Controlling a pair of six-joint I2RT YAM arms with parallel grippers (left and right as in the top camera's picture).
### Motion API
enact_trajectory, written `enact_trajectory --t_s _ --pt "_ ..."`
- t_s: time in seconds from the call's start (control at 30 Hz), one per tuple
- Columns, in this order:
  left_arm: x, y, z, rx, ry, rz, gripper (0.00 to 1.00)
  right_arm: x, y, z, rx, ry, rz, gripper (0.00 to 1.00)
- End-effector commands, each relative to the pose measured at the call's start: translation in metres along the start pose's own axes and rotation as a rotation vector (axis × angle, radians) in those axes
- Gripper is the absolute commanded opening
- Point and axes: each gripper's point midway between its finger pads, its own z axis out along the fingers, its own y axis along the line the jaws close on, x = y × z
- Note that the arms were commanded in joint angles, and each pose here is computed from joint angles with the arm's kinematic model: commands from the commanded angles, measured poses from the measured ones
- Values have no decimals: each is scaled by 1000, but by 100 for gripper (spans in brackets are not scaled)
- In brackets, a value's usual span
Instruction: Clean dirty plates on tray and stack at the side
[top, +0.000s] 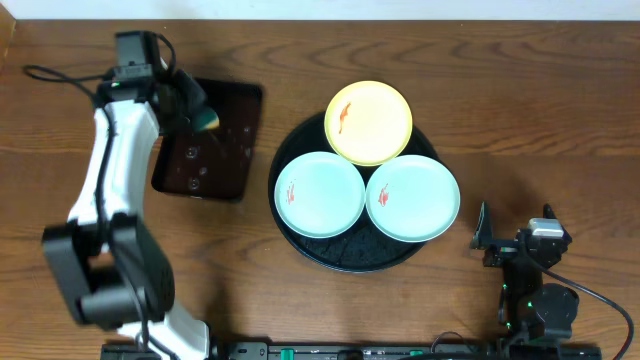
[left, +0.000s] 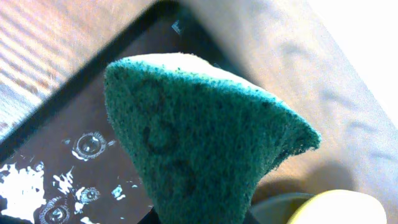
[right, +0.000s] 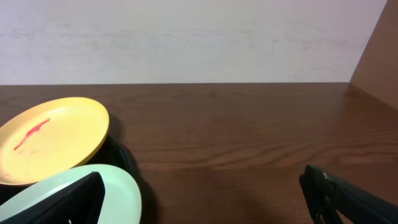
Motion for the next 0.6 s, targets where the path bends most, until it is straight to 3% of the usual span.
enact_trajectory --t_s 0.0,0.1,0.27,0.57 --pt "-14 5 -14 -70 -95 25 7 1 2 0 -5 1 -16 99" --pt "7 36 20 -216 -66 48 7 1 2 0 -5 1 -16 99" --pt "31 44 49 -254 10 145 8 1 2 0 -5 1 -16 99" --pt "-16 -21 -46 -69 -242 188 8 1 2 0 -5 1 -16 99"
